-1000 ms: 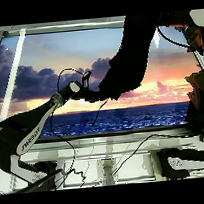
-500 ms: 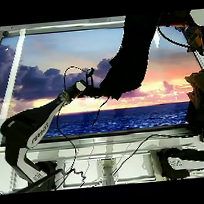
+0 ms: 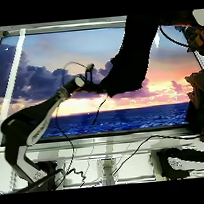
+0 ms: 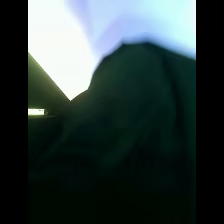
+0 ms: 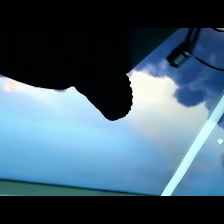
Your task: Fold the clothes and pants, and hang the long-sleeved shirts on hangers.
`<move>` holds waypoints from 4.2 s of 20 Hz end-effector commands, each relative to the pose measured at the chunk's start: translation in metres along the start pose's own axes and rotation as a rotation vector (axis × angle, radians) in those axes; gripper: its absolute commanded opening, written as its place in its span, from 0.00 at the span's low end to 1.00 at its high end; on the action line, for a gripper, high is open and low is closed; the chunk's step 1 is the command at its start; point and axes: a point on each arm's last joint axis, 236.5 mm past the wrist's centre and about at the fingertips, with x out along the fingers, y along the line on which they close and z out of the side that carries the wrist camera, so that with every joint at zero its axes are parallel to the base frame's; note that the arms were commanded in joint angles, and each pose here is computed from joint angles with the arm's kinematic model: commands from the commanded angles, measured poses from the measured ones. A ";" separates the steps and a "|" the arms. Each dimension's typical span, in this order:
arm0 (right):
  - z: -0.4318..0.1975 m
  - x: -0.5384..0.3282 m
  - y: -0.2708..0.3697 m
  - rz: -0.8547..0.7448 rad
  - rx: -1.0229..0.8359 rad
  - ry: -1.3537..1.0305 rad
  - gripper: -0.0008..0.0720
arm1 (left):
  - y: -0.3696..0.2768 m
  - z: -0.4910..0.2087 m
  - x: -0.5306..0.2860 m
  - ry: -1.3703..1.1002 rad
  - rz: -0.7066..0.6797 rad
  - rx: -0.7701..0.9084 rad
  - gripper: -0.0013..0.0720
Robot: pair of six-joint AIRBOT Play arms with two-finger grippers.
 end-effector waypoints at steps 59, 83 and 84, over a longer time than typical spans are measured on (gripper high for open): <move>-0.341 -0.031 -0.300 -0.439 0.649 0.716 0.61 | 0.277 -0.050 -0.319 -0.024 0.642 -0.295 0.03; -0.272 0.054 -0.317 -0.423 0.609 0.233 0.03 | 0.287 -0.047 -0.341 -0.071 0.671 -0.322 0.03; -0.245 0.033 -0.325 -0.459 0.561 0.187 0.03 | 0.290 -0.047 -0.351 -0.091 0.683 -0.337 0.03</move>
